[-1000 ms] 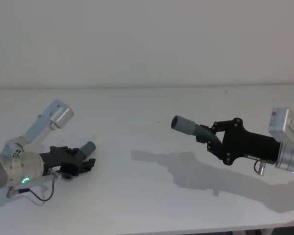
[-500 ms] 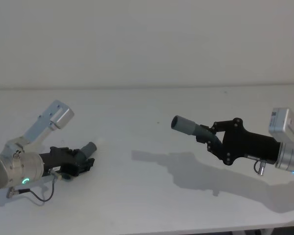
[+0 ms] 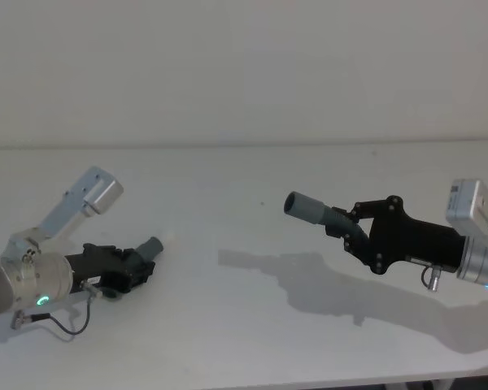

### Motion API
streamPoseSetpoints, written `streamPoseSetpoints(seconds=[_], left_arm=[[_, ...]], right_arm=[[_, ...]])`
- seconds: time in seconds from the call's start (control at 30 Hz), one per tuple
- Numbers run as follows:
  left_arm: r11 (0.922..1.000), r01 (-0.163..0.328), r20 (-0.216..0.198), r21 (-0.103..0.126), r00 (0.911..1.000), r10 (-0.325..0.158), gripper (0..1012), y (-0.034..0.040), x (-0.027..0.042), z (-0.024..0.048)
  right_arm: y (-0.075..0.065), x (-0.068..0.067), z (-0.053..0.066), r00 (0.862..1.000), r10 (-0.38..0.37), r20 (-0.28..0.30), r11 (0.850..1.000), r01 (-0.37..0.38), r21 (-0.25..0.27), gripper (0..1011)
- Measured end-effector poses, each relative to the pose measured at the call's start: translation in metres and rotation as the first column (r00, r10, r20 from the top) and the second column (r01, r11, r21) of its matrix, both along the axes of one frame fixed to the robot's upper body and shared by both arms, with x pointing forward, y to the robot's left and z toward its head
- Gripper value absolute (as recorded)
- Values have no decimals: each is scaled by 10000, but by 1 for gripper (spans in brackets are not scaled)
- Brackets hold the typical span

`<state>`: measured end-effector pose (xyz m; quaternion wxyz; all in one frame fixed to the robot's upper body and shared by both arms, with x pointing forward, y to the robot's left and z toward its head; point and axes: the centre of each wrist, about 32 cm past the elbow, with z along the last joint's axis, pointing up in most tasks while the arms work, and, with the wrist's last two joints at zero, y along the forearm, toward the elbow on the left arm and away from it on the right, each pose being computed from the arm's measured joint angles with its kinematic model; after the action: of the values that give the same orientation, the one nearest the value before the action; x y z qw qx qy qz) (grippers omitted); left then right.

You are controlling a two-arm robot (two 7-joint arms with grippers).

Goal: Use both hands to pick up one end of the pipe from the table, align the ends, and insert them.

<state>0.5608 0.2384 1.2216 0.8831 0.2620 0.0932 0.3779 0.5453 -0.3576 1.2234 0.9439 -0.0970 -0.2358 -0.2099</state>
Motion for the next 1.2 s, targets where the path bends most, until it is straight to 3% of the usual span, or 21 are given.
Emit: streamPoseSetpoints(seconds=[0.6,0.77,1.0,1.2], left_arm=[[9981,500,384,-361,9981,-486,328,-48,13,1],[9943,878,574,-604,9948,-844,322,-100,32,27],[9844,1496,1187,-924,9833,-1383,322,-101,108,135],[9662,2332,1817,-1101,9604,-2111,322,-55,216,275]], right_arm=[[0,0,0,10000,0,0,10000,0,0,180],[0,0,0,10000,0,0,10000,0,0,180],[0,0,0,10000,0,0,10000,0,0,180],[0,0,0,10000,0,0,10000,0,0,180]])
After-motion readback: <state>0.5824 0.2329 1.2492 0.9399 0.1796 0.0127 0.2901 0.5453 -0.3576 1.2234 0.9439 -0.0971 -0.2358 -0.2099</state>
